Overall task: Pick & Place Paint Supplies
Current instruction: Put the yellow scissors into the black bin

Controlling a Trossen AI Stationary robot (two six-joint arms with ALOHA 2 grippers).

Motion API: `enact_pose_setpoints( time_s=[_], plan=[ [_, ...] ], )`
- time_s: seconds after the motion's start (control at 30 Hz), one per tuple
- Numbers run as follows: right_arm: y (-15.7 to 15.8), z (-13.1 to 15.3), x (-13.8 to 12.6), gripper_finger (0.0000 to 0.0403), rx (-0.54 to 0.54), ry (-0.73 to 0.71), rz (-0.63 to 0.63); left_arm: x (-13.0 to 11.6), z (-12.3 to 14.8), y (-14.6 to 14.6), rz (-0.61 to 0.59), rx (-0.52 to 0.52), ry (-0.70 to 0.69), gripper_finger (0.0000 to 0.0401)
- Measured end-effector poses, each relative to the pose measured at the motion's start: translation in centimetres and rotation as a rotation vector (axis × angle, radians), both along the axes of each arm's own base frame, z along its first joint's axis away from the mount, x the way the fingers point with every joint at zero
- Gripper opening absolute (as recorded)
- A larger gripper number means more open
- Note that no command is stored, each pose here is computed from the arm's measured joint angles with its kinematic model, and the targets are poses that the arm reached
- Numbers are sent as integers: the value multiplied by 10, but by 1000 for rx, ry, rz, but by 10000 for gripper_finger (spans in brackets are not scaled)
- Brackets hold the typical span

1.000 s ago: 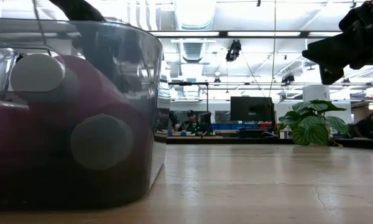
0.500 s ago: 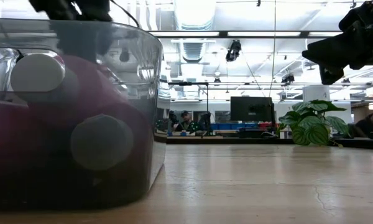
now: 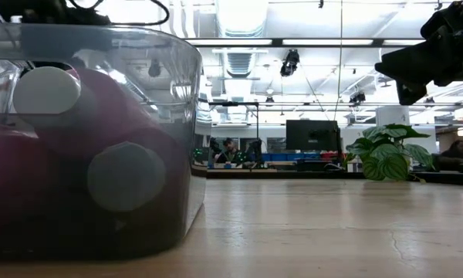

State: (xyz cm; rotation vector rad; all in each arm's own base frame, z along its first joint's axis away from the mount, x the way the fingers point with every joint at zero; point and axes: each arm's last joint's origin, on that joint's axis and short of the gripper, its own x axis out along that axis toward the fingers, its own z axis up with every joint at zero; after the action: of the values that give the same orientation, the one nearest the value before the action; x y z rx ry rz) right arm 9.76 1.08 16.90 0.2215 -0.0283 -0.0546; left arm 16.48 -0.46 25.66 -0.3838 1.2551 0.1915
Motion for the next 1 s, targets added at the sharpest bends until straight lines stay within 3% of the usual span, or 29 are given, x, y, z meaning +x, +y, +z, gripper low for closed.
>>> enact_pose_setpoints(
  time_s=[0.27, 0.67, 0.83, 1.0],
  plan=[
    [0, 0, 0, 95, 0, 0, 1, 14, -22, -23, -166, 96, 66, 0],
    [0, 0, 0, 95, 0, 0, 0, 21, -78, -29, -186, 113, 104, 0],
    [0, 0, 0, 95, 0, 0, 0, 20, -81, -29, -183, 104, 87, 5],
    [0, 0, 0, 95, 0, 0, 0, 19, -81, -29, -158, 90, 89, 40]
  ],
)
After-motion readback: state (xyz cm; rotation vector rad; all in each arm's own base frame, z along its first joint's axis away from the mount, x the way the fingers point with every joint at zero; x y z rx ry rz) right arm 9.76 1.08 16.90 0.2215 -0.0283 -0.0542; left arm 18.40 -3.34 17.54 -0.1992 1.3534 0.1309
